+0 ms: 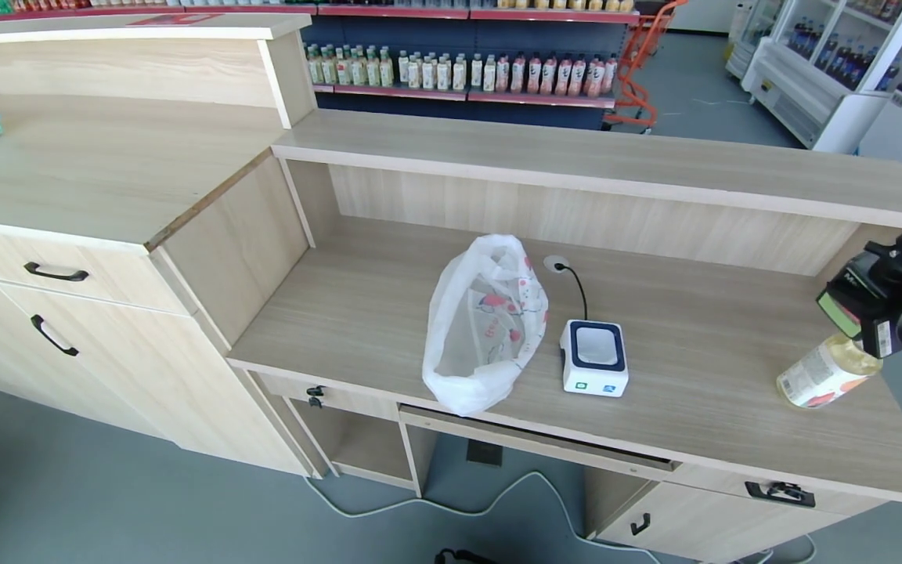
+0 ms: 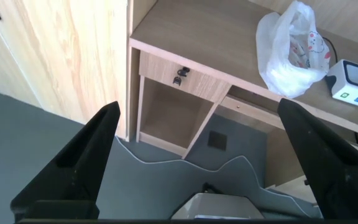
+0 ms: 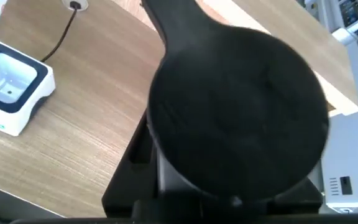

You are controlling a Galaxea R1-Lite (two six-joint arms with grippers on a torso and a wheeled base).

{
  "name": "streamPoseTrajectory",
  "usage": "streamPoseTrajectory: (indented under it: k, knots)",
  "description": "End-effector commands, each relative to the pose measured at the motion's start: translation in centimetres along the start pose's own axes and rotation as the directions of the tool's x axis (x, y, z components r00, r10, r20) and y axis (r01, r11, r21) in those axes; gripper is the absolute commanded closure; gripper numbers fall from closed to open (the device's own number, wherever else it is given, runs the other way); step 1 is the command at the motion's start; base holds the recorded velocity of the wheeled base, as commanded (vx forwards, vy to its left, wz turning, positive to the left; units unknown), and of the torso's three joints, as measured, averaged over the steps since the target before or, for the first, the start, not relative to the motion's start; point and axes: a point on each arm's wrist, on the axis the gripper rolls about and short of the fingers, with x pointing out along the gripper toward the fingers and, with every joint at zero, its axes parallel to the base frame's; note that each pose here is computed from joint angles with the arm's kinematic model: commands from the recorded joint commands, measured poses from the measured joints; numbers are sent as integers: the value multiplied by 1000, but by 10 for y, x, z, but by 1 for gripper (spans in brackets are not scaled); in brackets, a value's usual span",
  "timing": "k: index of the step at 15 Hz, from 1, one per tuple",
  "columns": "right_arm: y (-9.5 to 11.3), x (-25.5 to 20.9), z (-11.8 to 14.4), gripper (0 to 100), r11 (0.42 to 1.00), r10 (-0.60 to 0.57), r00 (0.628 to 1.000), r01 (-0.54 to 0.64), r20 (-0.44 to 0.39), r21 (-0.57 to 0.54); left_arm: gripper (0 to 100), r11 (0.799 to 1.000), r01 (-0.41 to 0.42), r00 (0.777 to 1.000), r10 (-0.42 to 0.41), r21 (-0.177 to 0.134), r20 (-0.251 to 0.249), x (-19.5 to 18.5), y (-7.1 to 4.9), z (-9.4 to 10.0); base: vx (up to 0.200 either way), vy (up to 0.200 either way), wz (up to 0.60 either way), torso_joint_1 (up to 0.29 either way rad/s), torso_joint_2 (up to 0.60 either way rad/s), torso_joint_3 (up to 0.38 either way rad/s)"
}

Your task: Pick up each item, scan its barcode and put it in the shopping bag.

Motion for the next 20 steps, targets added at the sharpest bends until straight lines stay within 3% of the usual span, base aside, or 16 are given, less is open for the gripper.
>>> streamPoseTrajectory:
  k: [1, 4, 6, 7, 9, 10, 11, 14, 17, 20]
  knots:
    - [-8, -18, 13, 100, 998, -51, 997, 53, 49, -25, 0, 1000, 0, 1000, 0, -1, 0, 0, 0, 0, 0, 0, 600, 7, -2, 2]
    - [8, -1, 34, 100, 998, -24, 987, 32, 161, -47, 0, 1000, 0, 1000, 0, -1, 0, 0, 0, 0, 0, 0, 600, 2, 4, 2]
    - [26, 23, 56, 100, 999, -30, 978, 38, 206, -37, 0, 1000, 0, 1000, 0, -1, 0, 0, 0, 0, 0, 0, 600, 5, 2, -2]
    - [45, 44, 67, 100, 999, -14, 976, 21, 217, -29, 0, 1000, 0, 1000, 0, -1, 0, 0, 0, 0, 0, 0, 600, 2, 7, -2]
    - [69, 59, 62, 100, 998, 58, 979, -58, 195, -6, 0, 1000, 0, 1000, 0, -1, 0, 0, 0, 0, 0, 0, 300, 1, 1, 1]
    - [98, 69, 48, 100, 988, 151, 978, -155, 144, 18, 0, 1000, 0, 1000, 0, -1, 0, 0, 0, 0, 0, 0, 0, 0, 0, 0]
    - [113, 74, 39, 100, 978, 196, 974, -202, 112, 50, 0, 1000, 0, 1000, 0, -1, 0, 0, 0, 0, 0, 0, 0, 0, 0, 0]
    - [148, 94, 20, 100, 932, 287, 957, -291, 49, 217, 0, 1000, 0, 1000, 0, -1, 0, 0, 0, 0, 0, 0, 0, 0, 0, 0]
    - [164, 106, 2, 100, 913, 325, 946, -313, -4, 261, 0, 1000, 0, 1000, 0, -1, 0, 0, 0, 0, 0, 0, 0, 0, 0, 0]
    - [180, 119, -2, 100, 904, 349, 937, -335, -6, 266, 0, 1000, 0, 1000, 0, -1, 0, 0, 0, 0, 0, 0, 0, 0, 0, 0]
